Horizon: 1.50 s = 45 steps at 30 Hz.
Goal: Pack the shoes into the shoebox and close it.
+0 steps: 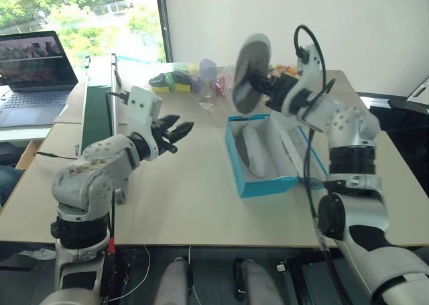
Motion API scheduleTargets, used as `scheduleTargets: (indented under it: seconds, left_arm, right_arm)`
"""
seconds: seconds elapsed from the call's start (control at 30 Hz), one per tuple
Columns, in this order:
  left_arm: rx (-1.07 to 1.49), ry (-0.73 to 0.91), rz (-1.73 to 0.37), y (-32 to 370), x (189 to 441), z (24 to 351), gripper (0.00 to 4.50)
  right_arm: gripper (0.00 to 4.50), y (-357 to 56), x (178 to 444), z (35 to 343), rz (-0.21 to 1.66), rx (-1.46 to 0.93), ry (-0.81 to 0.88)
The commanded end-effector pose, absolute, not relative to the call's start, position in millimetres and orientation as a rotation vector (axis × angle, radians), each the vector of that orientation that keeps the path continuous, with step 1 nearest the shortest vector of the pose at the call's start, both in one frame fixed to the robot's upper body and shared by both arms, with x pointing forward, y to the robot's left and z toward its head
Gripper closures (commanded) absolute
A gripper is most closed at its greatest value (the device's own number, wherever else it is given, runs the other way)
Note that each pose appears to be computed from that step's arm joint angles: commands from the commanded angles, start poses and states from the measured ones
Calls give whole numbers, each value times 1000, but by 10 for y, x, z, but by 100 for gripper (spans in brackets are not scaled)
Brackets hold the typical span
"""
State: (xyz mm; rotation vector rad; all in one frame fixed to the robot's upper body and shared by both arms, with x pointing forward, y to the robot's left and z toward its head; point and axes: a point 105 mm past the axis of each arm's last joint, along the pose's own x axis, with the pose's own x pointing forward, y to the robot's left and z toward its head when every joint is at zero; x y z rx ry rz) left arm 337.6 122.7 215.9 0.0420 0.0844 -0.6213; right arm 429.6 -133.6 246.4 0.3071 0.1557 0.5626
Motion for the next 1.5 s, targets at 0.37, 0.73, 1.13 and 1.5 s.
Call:
scheduleTargets:
  seconds: [0.37, 0.73, 1.13, 1.5]
  left_arm:
    - [74, 5, -614, 1140, 3384, 2275, 222]
    - [64, 6, -603, 1127, 3363, 2248, 222]
    - [46, 8, -611, 1050, 3358, 2234, 222]
    - [46, 31, -644, 993, 3359, 2214, 222]
  right_arm:
    - [415, -1587, 4220, 1555, 392, -42, 353]
    - [415, -1517, 4143, 1775, 305, -468, 273]
    - [415, -1626, 3989, 1938, 240, -585, 265]
    - [195, -1721, 3828, 1537, 177, -479, 366]
